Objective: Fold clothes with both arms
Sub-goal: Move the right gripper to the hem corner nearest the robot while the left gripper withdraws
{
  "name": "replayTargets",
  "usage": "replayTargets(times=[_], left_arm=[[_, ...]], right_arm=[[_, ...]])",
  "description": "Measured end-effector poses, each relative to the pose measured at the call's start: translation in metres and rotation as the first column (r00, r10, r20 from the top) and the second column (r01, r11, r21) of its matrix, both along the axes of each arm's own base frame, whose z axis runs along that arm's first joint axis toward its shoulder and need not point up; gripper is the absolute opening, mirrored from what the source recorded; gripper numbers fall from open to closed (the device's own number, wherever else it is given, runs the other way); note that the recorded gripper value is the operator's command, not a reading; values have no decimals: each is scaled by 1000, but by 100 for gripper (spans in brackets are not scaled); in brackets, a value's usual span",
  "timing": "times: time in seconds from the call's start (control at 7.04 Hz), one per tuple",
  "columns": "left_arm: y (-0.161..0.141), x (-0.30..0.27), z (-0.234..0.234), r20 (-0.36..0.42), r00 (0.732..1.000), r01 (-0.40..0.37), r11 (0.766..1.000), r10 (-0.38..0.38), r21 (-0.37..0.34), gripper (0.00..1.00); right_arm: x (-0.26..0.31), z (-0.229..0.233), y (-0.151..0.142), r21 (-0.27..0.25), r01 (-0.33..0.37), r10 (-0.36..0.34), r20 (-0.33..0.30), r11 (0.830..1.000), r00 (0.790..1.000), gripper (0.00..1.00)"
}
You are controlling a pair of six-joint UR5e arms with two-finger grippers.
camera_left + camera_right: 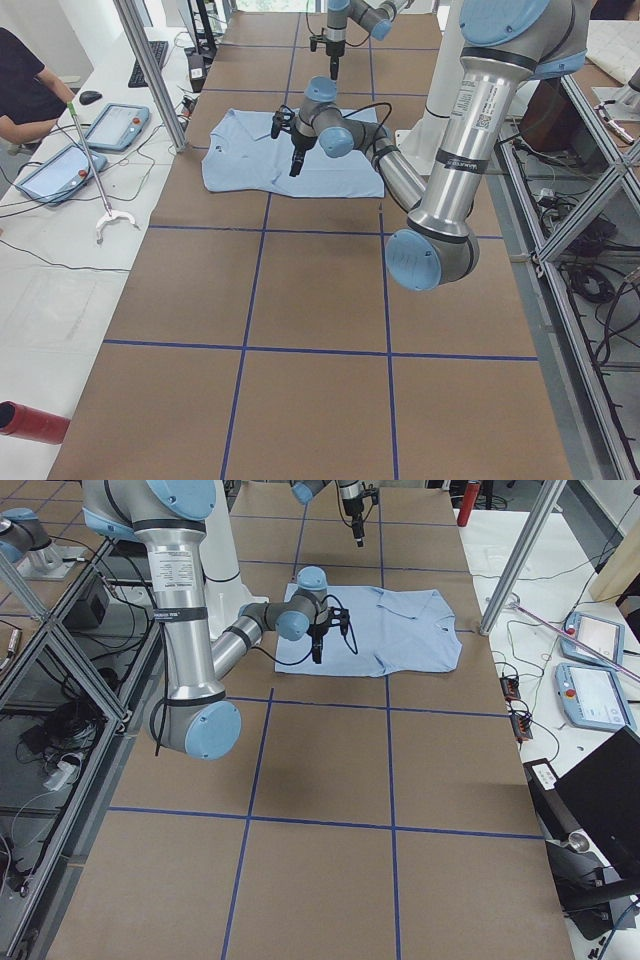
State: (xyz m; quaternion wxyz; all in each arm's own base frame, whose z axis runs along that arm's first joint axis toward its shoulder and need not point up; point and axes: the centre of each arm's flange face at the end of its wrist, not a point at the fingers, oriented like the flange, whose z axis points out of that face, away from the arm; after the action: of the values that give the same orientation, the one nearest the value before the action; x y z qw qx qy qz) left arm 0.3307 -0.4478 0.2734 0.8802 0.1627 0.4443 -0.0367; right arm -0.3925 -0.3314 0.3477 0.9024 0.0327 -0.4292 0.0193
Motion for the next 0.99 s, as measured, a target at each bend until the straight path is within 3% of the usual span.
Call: replayTargets(times=[0.43,0.99], left_arm=[[4,-1,-8,-14,1000,-1,1000,1,10,100],[5,0,-10,-16,1000,0,1000,0,11,100]], right_arm=[[-40,21,65,-18,9,-9,-28,1000,1000,100],[-63,33,94,-43,47,-49,-57,998,997,100]])
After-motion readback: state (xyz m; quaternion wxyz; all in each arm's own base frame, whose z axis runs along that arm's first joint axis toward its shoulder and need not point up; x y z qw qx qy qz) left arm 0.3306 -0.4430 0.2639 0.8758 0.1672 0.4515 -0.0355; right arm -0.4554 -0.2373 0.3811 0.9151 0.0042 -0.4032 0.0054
